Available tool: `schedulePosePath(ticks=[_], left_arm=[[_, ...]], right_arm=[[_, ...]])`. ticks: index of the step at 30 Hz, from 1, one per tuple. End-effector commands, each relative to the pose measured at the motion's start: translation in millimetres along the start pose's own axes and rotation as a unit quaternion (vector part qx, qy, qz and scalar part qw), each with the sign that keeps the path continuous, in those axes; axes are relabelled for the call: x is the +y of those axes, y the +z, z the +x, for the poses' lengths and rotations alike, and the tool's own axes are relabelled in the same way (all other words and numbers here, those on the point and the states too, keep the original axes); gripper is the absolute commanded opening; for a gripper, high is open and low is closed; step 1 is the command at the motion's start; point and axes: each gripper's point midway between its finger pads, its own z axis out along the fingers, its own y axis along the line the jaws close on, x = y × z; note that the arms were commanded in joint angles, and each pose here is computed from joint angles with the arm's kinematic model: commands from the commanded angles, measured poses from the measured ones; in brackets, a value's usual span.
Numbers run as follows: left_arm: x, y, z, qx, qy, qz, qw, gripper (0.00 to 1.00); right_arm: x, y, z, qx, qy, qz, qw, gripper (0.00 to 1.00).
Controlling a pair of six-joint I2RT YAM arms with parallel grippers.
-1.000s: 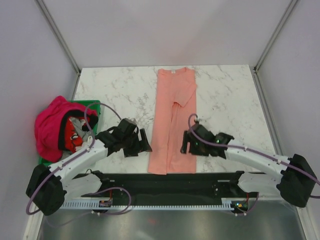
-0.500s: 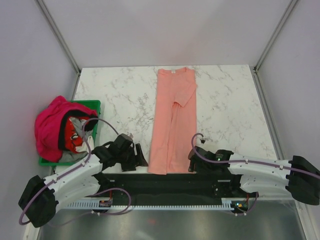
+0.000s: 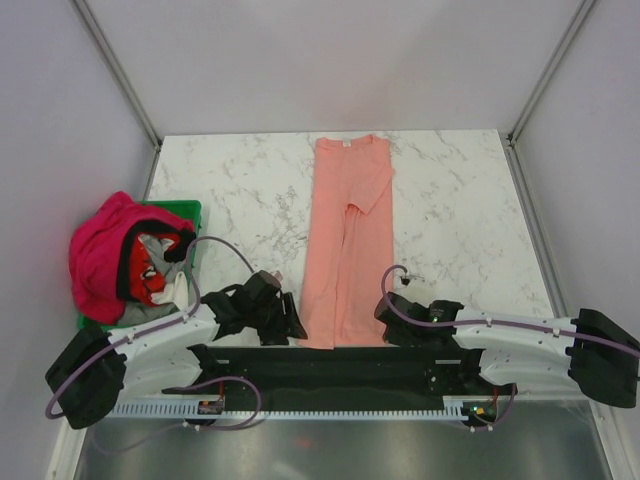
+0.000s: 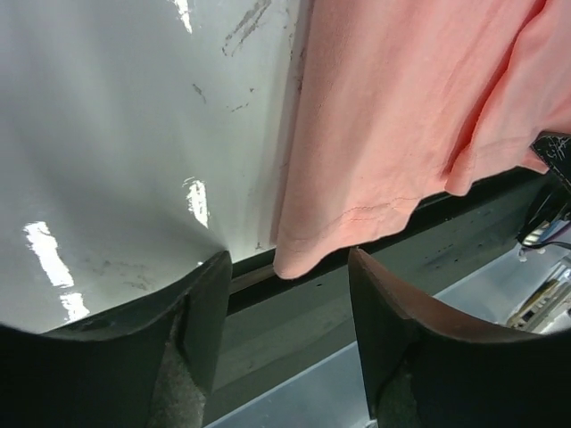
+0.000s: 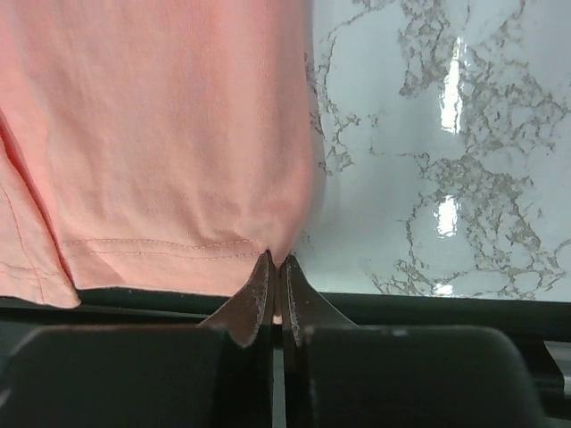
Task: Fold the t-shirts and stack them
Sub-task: Fold the tshirt
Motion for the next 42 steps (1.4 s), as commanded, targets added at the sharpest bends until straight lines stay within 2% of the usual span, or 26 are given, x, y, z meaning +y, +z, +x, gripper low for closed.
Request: schedulePosePath(ticks=[1, 6, 7, 10, 13, 18, 22, 23, 26, 33, 38, 42], left_arm=[[3.8, 10.4, 1.6, 0.002, -0.011, -0.021, 1.000, 0.56], [-2.1, 16.7, -2.9, -0.006, -0.015, -0.011, 1.000, 0.34], [-8.0, 16.6, -5.5, -0.013, -0.010, 0.001, 1.000, 0.21], [-24.1, 9.1, -13.6, -0.028, -0.003, 0.021, 0.999, 0.02], [-38.1, -6.5, -23.3, -0.041, 0.006, 0.017, 0.999, 0.02], [-88.4, -25.5, -62.7, -0.073, 0.062, 0.016, 0.995, 0.02], [-117.2, -31.3, -105.6, -0.089, 0.063, 0.022, 0.994, 0.02], [-134.6, -39.9, -121.0, -0.104, 0.066, 0.038, 0.992, 0.02], [-148.5, -41.2, -160.1, -0.120, 0.067, 0.039, 0.990, 0.02], [-151.0, -35.5, -238.8, -0.131, 0.051, 0.045, 0.989, 0.02], [-149.1, -17.7, -278.5, -0.123, 0.057, 0.048, 0.990, 0.02], [-143.1, 0.8, -294.1, -0.113, 0.056, 0.043, 0.991, 0.02]], right_arm=[[-9.9, 4.0, -5.5, -0.022, 0.006, 0.015, 1.000, 0.02], [-11.4, 4.6, -3.5, -0.017, -0.003, 0.016, 1.000, 0.00], [-11.2, 4.5, -3.4, -0.017, -0.005, 0.016, 1.000, 0.00], [-5.1, -1.0, -8.2, -0.022, -0.015, 0.008, 1.000, 0.00], [9.7, -18.7, -29.4, -0.053, -0.014, -0.001, 0.998, 0.00], [46.4, -42.0, -76.8, -0.089, -0.021, -0.016, 0.996, 0.00], [52.9, -40.8, -131.7, -0.116, -0.020, 0.012, 0.993, 0.00], [54.0, -41.8, -142.3, -0.122, -0.040, 0.017, 0.992, 0.00], [63.9, -42.1, -185.5, -0.142, -0.036, 0.030, 0.989, 0.00], [72.6, -18.7, -263.8, -0.154, -0.025, 0.040, 0.987, 0.00], [67.4, 10.1, -294.9, -0.144, -0.016, 0.042, 0.989, 0.00], [63.2, 37.5, -302.9, -0.125, -0.020, 0.053, 0.991, 0.00]])
